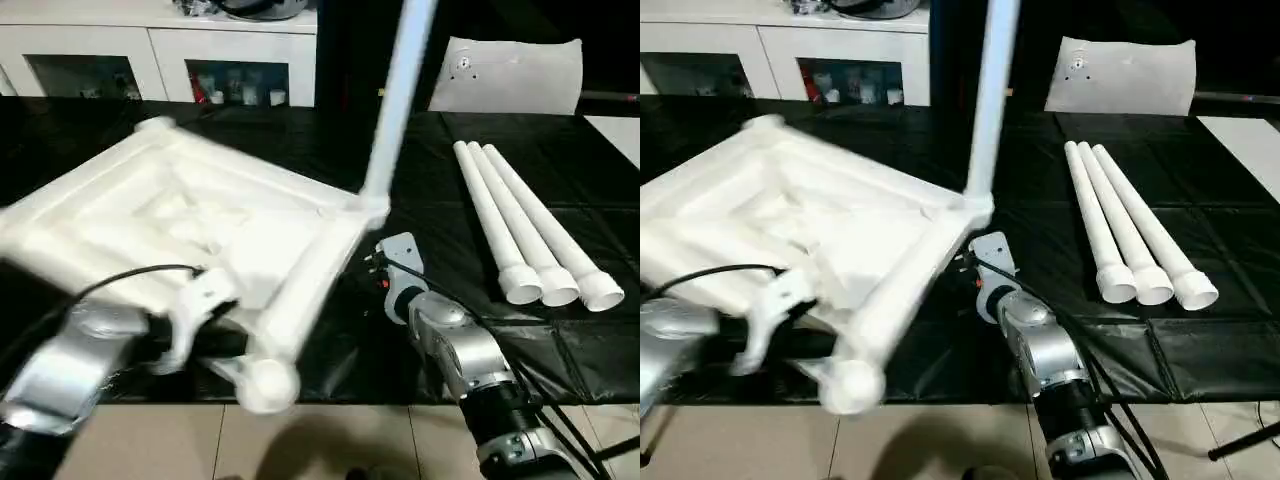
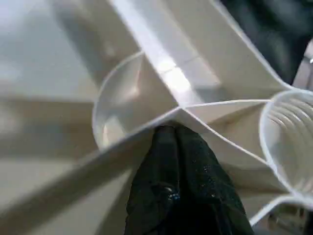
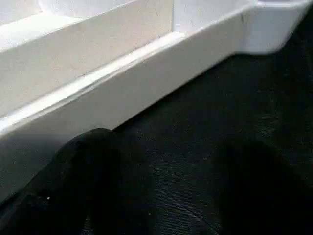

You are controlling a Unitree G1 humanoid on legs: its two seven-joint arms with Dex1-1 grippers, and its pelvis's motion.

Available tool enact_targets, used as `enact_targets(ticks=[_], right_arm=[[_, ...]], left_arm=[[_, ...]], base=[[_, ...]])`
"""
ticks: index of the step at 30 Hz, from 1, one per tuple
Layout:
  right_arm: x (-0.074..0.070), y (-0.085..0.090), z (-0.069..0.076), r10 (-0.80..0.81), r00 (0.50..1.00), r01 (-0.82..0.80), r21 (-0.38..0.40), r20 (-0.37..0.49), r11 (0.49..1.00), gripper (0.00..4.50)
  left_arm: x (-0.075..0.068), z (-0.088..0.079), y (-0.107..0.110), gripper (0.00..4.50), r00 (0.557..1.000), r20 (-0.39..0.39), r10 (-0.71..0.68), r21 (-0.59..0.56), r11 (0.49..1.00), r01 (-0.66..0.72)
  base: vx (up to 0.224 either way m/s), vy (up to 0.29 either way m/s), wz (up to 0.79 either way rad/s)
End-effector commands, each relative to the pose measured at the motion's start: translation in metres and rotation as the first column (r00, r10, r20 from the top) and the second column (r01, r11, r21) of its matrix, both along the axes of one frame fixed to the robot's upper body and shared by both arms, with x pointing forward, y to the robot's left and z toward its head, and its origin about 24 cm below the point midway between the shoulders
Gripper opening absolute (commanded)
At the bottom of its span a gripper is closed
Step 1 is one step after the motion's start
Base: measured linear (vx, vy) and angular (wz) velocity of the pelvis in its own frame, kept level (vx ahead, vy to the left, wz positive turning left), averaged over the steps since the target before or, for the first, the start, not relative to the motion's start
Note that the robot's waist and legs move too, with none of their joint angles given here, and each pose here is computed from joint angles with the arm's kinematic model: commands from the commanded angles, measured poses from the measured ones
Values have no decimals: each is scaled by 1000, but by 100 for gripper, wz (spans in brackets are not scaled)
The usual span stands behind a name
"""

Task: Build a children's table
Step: Rotate table base

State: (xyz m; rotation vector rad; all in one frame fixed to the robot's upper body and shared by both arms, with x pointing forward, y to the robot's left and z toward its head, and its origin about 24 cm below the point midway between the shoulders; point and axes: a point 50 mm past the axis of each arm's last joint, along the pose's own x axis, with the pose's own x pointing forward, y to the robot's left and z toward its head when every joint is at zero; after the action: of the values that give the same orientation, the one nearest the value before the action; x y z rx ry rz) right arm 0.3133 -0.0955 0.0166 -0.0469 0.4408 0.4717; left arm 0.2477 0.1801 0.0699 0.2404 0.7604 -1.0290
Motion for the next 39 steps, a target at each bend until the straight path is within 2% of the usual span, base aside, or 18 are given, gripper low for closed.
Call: enact_targets(ticks=[1,8,11,13,15,16,18,20,21,22,23,26,27,31,33,35,36,39], right_arm=[[1,17,7,54,998,-55,34,27,998,450],[3,8,9,3,999,-4,21,49,1000,450],[5,1,12,-38,997,37,24,60,999,450],[10,-16,21,-128,988,128,5,87,992,450],[12,-21,24,-151,984,153,-8,99,988,450],[16,-30,32,-192,974,196,-26,119,980,450],[23,-40,40,-234,966,241,-62,112,968,450],[28,-48,46,-266,959,274,-87,99,958,450],[32,-52,49,-278,956,286,-90,91,954,450],[33,-54,50,-280,956,288,-90,86,953,450],[40,-61,55,-281,958,286,-88,62,954,450],[53,-76,62,-304,950,310,-104,64,945,450],[56,-81,63,-324,944,329,-119,61,937,450],[66,-99,67,-387,921,390,-197,55,900,450],[70,-108,70,-411,911,407,-211,28,889,450],[73,-115,71,-426,905,417,-221,6,882,450],[73,-116,71,-431,902,420,-221,-2,880,450],[76,-123,71,-455,890,437,-231,-27,869,450]], left_arm=[[13,8,-23,2,994,86,-62,-56,996,67],[59,3,-52,2,966,259,18,-37,999,-9],[69,1,-53,2,952,302,45,0,999,-47],[75,6,-56,2,936,342,78,-36,997,-70],[77,8,-57,2,931,352,93,-56,995,-78],[76,13,-56,22,926,355,128,-122,988,-90],[72,19,-53,42,916,371,153,-177,980,-92],[68,23,-49,42,906,391,162,-192,977,-92],[65,26,-47,74,903,398,163,-205,975,-86],[64,27,-47,74,902,399,164,-210,974,-84],[59,33,-42,85,895,415,167,-217,973,-81],[48,46,-36,85,886,439,153,-223,973,-57],[45,50,-36,117,883,447,144,-222,974,-46],[34,61,-35,143,884,454,113,-222,975,-11],[24,64,-37,172,891,447,74,-207,978,22],[18,67,-39,178,897,438,52,-204,978,43],[16,68,-40,178,898,437,47,-203,978,48],[11,71,-40,216,906,421,38,-201,978,52]], base=[[0,0,0],[0,0,0],[0,0,0],[0,0,0],[0,0,0],[0,0,0],[0,0,0],[0,0,0],[0,0,0],[0,0,0],[0,0,0],[0,0,0],[0,0,0],[0,0,0],[0,0,0],[0,0,0],[0,0,0],[0,0,0]])
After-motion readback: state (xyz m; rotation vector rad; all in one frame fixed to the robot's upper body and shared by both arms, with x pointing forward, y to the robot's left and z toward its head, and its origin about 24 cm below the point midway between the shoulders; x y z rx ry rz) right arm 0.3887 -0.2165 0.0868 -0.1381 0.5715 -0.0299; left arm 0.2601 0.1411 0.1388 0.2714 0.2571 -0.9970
